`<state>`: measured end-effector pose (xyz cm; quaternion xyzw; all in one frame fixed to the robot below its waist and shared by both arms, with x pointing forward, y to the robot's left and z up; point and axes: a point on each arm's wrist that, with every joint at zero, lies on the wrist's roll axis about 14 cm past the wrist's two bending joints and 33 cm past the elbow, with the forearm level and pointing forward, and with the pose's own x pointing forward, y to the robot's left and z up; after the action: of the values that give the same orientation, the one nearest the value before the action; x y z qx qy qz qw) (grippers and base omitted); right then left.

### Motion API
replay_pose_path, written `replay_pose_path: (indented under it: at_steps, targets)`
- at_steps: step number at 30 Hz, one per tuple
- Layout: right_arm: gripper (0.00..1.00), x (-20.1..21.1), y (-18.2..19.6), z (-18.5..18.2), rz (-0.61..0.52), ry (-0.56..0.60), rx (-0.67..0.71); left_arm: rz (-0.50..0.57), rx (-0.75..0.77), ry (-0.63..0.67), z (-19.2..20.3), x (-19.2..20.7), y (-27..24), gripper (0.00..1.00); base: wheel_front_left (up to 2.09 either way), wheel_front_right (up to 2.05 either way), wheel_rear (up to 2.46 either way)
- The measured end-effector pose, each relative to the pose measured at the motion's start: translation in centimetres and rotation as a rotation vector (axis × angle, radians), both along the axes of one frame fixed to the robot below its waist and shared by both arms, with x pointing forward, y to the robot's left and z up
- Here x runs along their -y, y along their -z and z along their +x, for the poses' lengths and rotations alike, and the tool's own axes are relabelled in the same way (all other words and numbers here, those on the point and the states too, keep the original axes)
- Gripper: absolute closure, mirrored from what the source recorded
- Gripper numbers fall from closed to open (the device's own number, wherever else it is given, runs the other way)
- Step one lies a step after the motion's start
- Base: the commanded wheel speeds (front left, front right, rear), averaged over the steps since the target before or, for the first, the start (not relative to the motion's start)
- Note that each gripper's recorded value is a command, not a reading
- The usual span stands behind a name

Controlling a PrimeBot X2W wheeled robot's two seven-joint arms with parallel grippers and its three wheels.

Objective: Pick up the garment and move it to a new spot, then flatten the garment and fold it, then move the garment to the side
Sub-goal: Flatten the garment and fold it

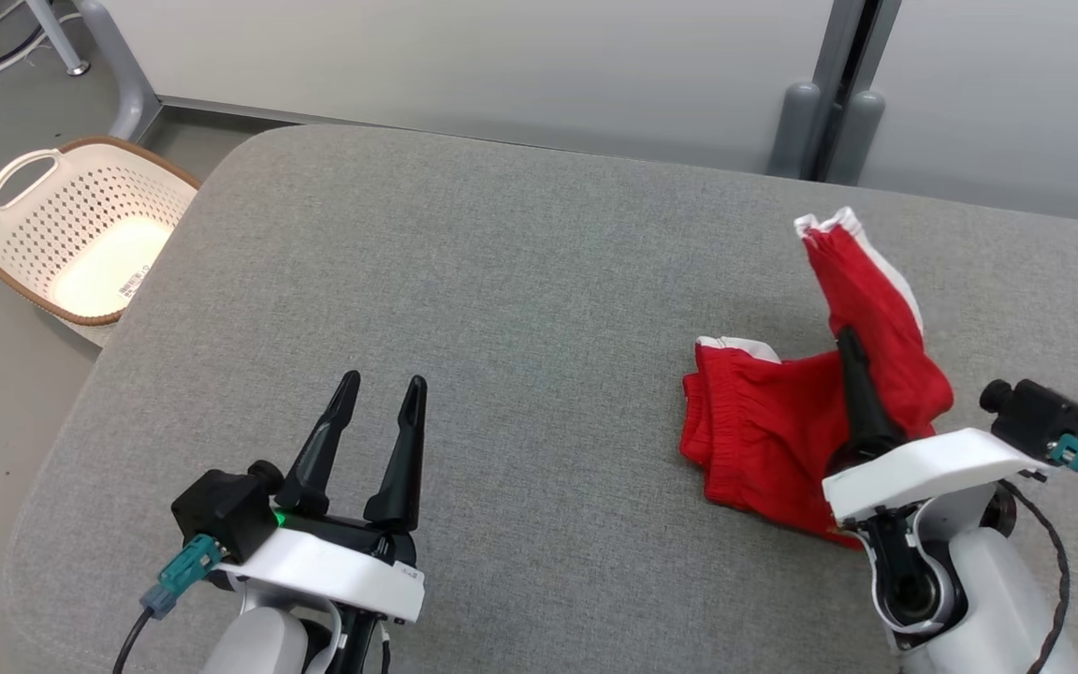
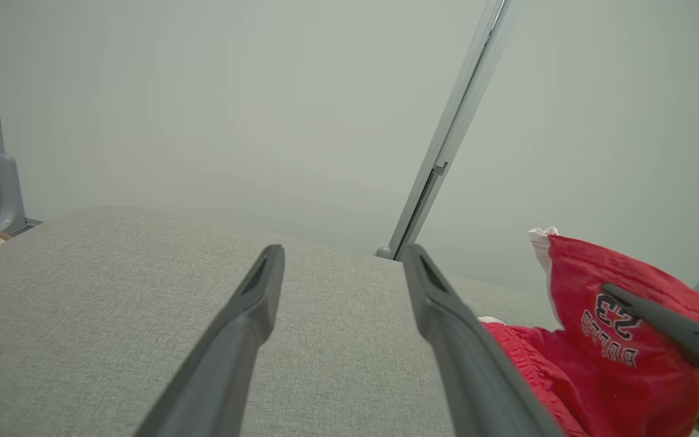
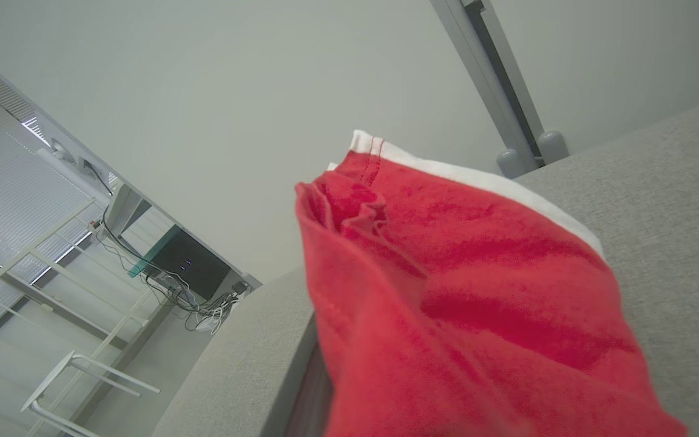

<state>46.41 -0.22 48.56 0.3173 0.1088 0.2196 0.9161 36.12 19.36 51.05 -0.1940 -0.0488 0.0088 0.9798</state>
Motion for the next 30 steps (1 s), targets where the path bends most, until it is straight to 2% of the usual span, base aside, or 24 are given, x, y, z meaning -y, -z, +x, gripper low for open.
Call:
replay_pose_path:
  at_steps: [3,8,12,13,14,23,30]
  targets:
    - [1.00,-1.4,0.1,-0.9,-0.008,-0.049,0.005,0.001,0.002,-0.010,-0.2,-0.3,-0.1,0.00,0.00,0.00,0.00]
    - [1.00,-3.0,1.4,-2.1,-0.085,-0.124,-0.004,0.002,0.000,-0.024,-0.5,-0.7,-0.1,0.00,0.00,0.00,0.00]
    - [1.00,-4.6,1.9,-3.0,-0.091,-0.183,-0.021,0.000,-0.002,-0.035,-0.6,-1.1,0.0,0.00,0.00,0.00,0.00]
    - [0.68,-4.9,2.3,-3.4,-0.099,-0.203,-0.034,-0.001,-0.004,-0.036,-0.6,-1.1,0.0,0.00,0.00,0.00,0.00]
    - [0.00,-5.4,2.8,-3.9,-0.118,-0.228,-0.045,-0.001,-0.005,-0.038,-0.7,-1.1,0.1,0.00,0.00,0.00,0.00]
    - [0.00,-8.2,4.5,-6.7,-0.174,-0.378,-0.098,-0.008,-0.019,-0.050,-1.0,-1.4,0.5,0.00,0.00,0.00,0.00]
    - [0.00,-8.2,8.1,-8.5,-0.261,-0.447,-0.204,-0.014,-0.023,-0.058,-1.1,-1.7,0.6,0.00,0.00,0.00,0.00]
